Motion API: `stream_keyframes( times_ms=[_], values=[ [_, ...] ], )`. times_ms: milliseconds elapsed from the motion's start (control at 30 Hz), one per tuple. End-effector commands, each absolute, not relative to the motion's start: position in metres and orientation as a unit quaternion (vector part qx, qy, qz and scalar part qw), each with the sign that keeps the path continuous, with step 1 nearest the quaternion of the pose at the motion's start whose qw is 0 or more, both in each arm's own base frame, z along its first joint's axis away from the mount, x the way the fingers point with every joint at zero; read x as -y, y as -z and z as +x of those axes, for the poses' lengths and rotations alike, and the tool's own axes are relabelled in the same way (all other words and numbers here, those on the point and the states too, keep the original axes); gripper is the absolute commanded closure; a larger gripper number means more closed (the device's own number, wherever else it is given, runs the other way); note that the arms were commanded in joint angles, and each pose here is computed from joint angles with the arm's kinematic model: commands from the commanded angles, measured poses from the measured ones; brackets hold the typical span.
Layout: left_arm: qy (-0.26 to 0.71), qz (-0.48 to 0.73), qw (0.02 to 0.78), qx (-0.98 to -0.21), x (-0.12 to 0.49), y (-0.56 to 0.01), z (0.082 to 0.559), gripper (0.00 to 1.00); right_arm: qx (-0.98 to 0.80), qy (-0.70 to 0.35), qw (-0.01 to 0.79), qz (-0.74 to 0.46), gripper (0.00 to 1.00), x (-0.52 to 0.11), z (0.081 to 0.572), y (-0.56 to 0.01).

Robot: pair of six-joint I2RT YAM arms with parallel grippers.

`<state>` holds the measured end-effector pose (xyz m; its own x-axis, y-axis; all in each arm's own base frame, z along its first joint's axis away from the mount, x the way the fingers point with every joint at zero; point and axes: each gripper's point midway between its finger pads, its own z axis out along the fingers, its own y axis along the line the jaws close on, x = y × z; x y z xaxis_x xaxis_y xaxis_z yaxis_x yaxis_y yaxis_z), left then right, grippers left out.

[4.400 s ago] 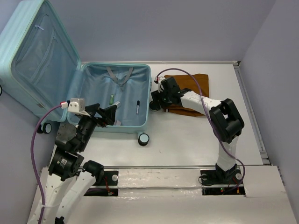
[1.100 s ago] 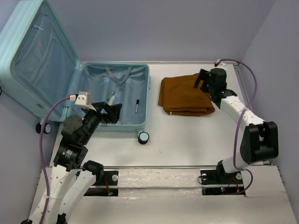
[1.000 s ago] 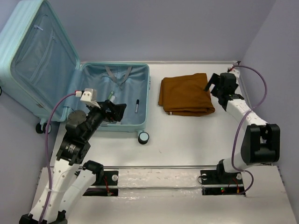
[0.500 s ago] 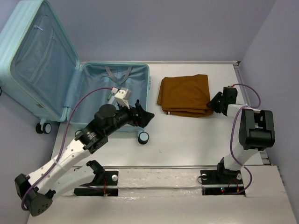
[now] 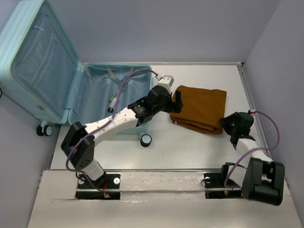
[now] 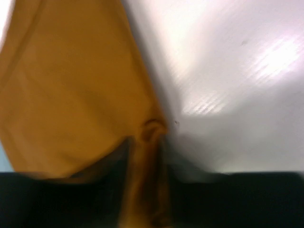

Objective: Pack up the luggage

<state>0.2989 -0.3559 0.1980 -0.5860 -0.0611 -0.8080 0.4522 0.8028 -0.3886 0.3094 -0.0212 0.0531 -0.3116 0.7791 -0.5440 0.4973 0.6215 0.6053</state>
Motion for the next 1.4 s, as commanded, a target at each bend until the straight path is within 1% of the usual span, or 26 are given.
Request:
stream_keyframes(
  times_ms=[0,33,67,100,133,167,200,233,267,300,333,367,433,500,700,733,833,900,1033,1100,1200,1233,1267,1300,1333,1367],
  values=[
    [0.273,0.136,0.489,-0.817,0.393,-0.239,0.343,0.01,-0.77,-0.132,0.464,0.418,0.09,0.041,0.301,-0.076],
    [0.247,0.144,0.465,-0.838,0.398,-0.206,0.355,0.01,-0.771,-0.125,0.464,0.419,0.01,0.044,0.3,-0.078],
    [0.26,0.151,0.47,-0.83,0.411,-0.222,0.364,0.01,-0.772,-0.122,0.465,0.416,0.0,0.044,0.3,-0.08],
    [0.242,0.161,0.441,-0.849,0.417,-0.189,0.372,0.01,-0.77,-0.12,0.468,0.418,0.0,0.048,0.304,-0.083],
    [0.24,0.166,0.431,-0.854,0.42,-0.18,0.379,0.01,-0.767,-0.118,0.468,0.424,0.0,0.052,0.305,-0.085],
    [0.244,0.166,0.444,-0.846,0.429,-0.196,0.392,0.01,-0.762,-0.106,0.47,0.433,0.0,0.058,0.307,-0.085],
    [0.231,0.172,0.425,-0.858,0.43,-0.183,0.396,0.01,-0.761,-0.096,0.464,0.444,0.0,0.065,0.308,-0.081],
    [0.217,0.178,0.401,-0.872,0.434,-0.152,0.403,0.01,-0.757,-0.091,0.468,0.447,0.0,0.069,0.313,-0.084],
    [0.215,0.176,0.396,-0.875,0.434,-0.147,0.412,0.01,-0.755,-0.088,0.47,0.448,0.0,0.071,0.318,-0.084],
    [0.215,0.172,0.398,-0.875,0.437,-0.155,0.422,0.01,-0.763,-0.086,0.451,0.455,0.0,0.075,0.32,-0.073],
    [0.203,0.172,0.384,-0.884,0.438,-0.132,0.429,0.01,-0.765,-0.088,0.445,0.457,0.0,0.077,0.323,-0.071],
    [0.207,0.166,0.387,-0.883,0.436,-0.139,0.44,0.01,-0.766,-0.1,0.448,0.45,0.0,0.074,0.33,-0.074],
    [0.205,0.161,0.37,-0.892,0.434,-0.118,0.448,0.01,-0.775,-0.117,0.433,0.445,0.0,0.07,0.335,-0.065],
    [0.206,0.156,0.37,-0.892,0.432,-0.115,0.456,0.01,-0.776,-0.136,0.436,0.435,0.0,0.066,0.341,-0.066],
    [0.19,0.158,0.357,-0.901,0.429,-0.084,0.462,0.01,-0.794,-0.175,0.411,0.412,0.0,0.051,0.349,-0.047],
    [0.201,0.167,0.334,-0.906,0.433,-0.067,0.457,0.01,-0.797,-0.19,0.404,0.406,0.0,0.046,0.351,-0.046],
    [0.218,0.175,0.302,-0.911,0.439,-0.049,0.454,0.01,-0.801,-0.213,0.392,0.4,0.0,0.037,0.353,-0.039],
    [0.232,0.179,0.269,-0.918,0.441,-0.02,0.448,0.01,-0.8,-0.231,0.393,0.39,0.0,0.031,0.354,-0.04],
    [0.272,0.187,0.222,-0.917,0.448,0.002,0.431,0.01,-0.806,-0.274,0.378,0.364,0.0,0.016,0.358,-0.041],
    [0.279,0.192,0.207,-0.918,0.449,0.008,0.424,0.01,-0.806,-0.293,0.371,0.357,0.0,0.01,0.359,-0.043],
    [0.255,0.192,0.219,-0.922,0.437,0.004,0.425,0.01,-0.803,-0.305,0.368,0.355,0.0,0.005,0.356,-0.042],
    [0.245,0.192,0.239,-0.92,0.432,-0.012,0.43,0.01,-0.802,-0.305,0.37,0.355,0.0,0.004,0.356,-0.043],
    [0.225,0.186,0.243,-0.925,0.422,-0.008,0.429,0.01,-0.801,-0.304,0.375,0.354,0.0,0.005,0.356,-0.045],
    [0.229,0.181,0.262,-0.92,0.422,-0.017,0.434,0.01,-0.801,-0.302,0.376,0.354,0.0,0.006,0.355,-0.045],
    [0.24,0.169,0.287,-0.912,0.421,-0.046,0.44,0.01,-0.8,-0.299,0.38,0.354,0.0,0.007,0.355,-0.047],
    [0.249,0.163,0.299,-0.907,0.419,-0.056,0.441,0.01,-0.801,-0.297,0.381,0.354,0.0,0.007,0.355,-0.047]
  ],
)
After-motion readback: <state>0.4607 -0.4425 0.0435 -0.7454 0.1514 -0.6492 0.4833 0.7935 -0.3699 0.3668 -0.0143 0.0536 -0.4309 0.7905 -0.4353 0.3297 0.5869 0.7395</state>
